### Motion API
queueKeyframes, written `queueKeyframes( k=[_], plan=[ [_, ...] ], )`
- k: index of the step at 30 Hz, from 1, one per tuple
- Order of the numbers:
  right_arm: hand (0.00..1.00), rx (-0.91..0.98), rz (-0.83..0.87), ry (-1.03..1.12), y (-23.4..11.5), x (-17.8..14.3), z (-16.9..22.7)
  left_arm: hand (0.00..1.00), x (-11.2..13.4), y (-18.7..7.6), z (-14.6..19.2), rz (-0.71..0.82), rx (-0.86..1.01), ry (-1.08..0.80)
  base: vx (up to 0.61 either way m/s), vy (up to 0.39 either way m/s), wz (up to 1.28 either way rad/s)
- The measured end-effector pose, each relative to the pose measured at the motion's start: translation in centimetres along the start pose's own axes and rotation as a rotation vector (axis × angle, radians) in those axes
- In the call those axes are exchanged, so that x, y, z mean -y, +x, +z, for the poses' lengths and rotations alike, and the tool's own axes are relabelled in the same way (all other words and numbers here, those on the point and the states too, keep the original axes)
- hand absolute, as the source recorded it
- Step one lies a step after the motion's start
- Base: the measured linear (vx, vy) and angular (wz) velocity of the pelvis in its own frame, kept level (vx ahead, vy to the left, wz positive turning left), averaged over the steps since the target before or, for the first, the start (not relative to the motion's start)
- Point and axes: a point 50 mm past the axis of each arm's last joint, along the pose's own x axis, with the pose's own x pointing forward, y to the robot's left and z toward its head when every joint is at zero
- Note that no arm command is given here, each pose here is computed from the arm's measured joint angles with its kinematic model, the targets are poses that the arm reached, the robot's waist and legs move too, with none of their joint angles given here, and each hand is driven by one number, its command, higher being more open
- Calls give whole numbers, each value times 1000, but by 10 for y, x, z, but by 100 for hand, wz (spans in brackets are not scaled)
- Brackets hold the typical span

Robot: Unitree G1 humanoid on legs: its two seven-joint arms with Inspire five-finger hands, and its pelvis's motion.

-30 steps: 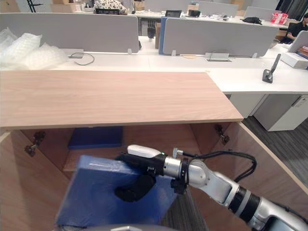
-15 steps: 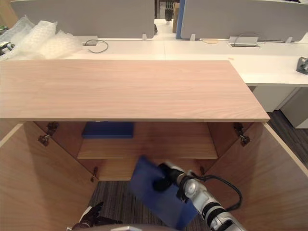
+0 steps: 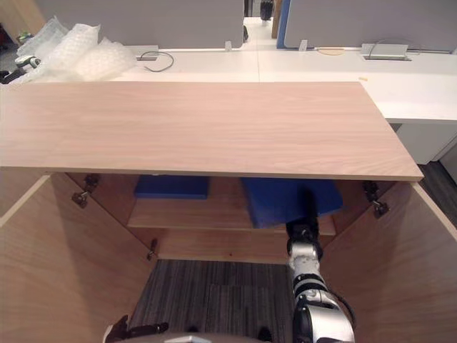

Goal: Walk over to the cabinet, pick up the folder, carry it to the office cabinet, place the folder inside the office cabinet, then close the office cabinet door

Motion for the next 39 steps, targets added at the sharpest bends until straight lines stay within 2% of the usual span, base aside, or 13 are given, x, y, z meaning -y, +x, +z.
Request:
queueKeyframes(
  k=[3,6,7,9,10,13,15,17,21,28,36,37,39],
  plan=[
    [0,96,20,95,7,-18,14,100,5,-2,0,-21,9,-27,-21,40,17],
    [0,104,64,161,17,-58,16,100,12,-3,11,-61,60,-24,-77,30,20],
    [0,86,123,174,21,-88,15,100,16,-3,19,-81,94,-49,-106,48,9],
    [0,70,180,172,23,-115,16,100,21,-3,29,-106,127,-58,-113,41,11],
    [0,64,237,159,22,-141,17,100,25,-3,39,-125,161,-61,-144,21,17],
    [0,41,354,71,17,-192,18,100,29,-5,52,-166,220,-85,-106,-10,9],
    [0,17,450,-81,8,-228,10,100,27,-5,56,-171,240,-95,-66,-34,-12],
    [0,-18,496,-128,1,-245,-5,100,24,-3,48,-162,197,-69,-67,-24,-26],
    [0,8,564,-110,-8,-274,1,100,28,-3,34,-169,116,-70,-77,-5,-12],
    [0,72,643,20,-30,-321,18,100,33,-1,51,-164,148,-123,-92,-6,8],
    [0,127,568,177,-34,-333,46,100,43,-2,68,-182,169,-186,-41,-26,7],
    [100,141,557,194,-33,-332,50,100,43,-2,70,-183,174,-196,21,-55,4],
    [100,147,549,218,-33,-331,53,100,43,-2,71,-183,176,-200,24,-48,2]
  ],
)
